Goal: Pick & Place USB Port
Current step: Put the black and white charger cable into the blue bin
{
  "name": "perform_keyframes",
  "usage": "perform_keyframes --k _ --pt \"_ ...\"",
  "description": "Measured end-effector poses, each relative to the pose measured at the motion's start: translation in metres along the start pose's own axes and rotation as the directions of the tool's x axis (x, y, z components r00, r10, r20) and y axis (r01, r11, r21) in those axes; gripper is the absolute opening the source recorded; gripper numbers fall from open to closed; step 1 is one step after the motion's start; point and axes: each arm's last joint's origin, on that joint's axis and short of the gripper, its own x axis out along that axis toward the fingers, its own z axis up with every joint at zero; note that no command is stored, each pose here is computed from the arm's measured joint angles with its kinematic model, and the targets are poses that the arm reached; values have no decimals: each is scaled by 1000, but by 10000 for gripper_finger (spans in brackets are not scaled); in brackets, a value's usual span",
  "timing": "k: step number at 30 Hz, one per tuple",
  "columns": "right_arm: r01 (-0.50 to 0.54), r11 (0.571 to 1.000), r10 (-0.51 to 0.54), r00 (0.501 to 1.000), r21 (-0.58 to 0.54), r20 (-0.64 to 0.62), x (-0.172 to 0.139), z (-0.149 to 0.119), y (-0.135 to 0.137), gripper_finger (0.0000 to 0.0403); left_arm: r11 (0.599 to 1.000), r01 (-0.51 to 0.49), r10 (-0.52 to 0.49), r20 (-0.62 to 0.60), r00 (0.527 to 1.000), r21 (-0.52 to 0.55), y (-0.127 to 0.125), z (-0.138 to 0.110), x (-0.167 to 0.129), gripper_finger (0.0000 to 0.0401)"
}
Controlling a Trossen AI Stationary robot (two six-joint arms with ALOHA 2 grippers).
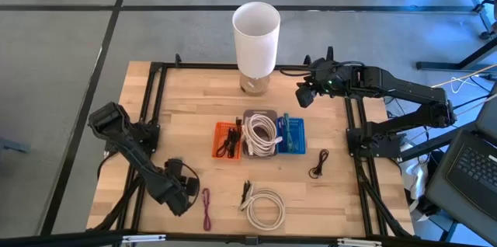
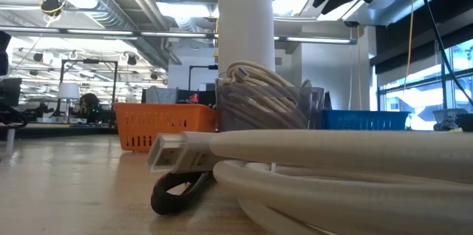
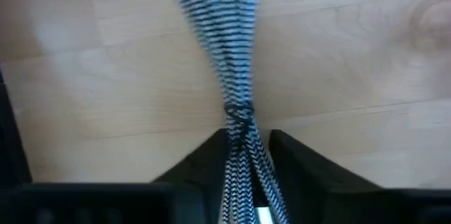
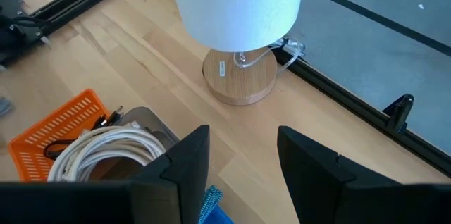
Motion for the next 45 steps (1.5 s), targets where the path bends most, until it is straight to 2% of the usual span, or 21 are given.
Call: perform_keyframes --k 4,9,12,15,17,18,19,21,23,24,25,27,30,33,35,36,40,41,45 --pt "0 1000 0 1000 1 0 0 0 0 170 1000 13 -13 -4 1000 11 2 2 -5 23" --pt "1 1000 -1 1000 -1 -3 0 0 0 170 1000 15 -15 -11 1000 10 6 5 -11 18" --pt "4 1000 -4 1000 -5 -11 0 -1 -1 170 995 103 -103 8 995 7 6 7 -26 17" --pt "6 1000 -7 1000 -8 -26 0 -2 -1 170 966 260 -260 61 964 3 5 10 -47 17" --pt "-7 1000 7 999 -6 -35 0 -3 -1 170 914 405 -403 141 904 13 5 15 -62 17" --pt "-12 1000 12 999 -6 -37 0 -3 -1 170 874 485 -480 195 856 24 4 19 -71 17" --pt "-13 1000 13 999 -5 -37 0 -3 0 170 824 565 -557 251 792 46 3 22 -79 17" --pt "-27 1000 27 999 13 -40 0 -3 0 170 701 703 -687 378 621 120 1 30 -95 17" --pt "-73 997 74 997 39 -37 0 -1 2 170 604 771 -742 495 451 202 1 41 -111 17" --pt "-111 993 112 993 47 -30 0 1 4 170 579 780 -747 539 390 237 1 46 -117 17" --pt "-160 986 162 987 49 -21 -1 3 8 170 573 775 -741 572 351 267 1 53 -123 17" --pt "-266 963 266 964 41 10 -4 6 16 170 586 754 -722 614 319 297 1 69 -134 17" --pt "-415 910 414 906 -9 89 -12 11 33 170 614 716 -713 623 322 332 -2 91 -149 16" --pt "-503 862 505 848 -60 158 -21 14 48 170 604 680 -752 579 314 416 -9 113 -168 16" --pt "-545 835 549 812 -80 197 -27 15 56 170 559 665 -800 532 276 496 -17 127 -181 16" --pt "-563 822 568 795 -86 213 -30 15 59 170 527 659 -824 513 241 537 -22 134 -188 16" --pt "-620 777 624 735 -110 264 -40 16 69 170 365 648 -899 435 56 669 -39 166 -209 16" --pt "-624 773 628 727 -112 279 -42 16 71 170 328 649 -907 420 14 686 -43 174 -211 16" --pt "-624 770 629 706 -136 325 -48 16 77 170 208 653 -931 352 -97 728 -61 201 -210 16"
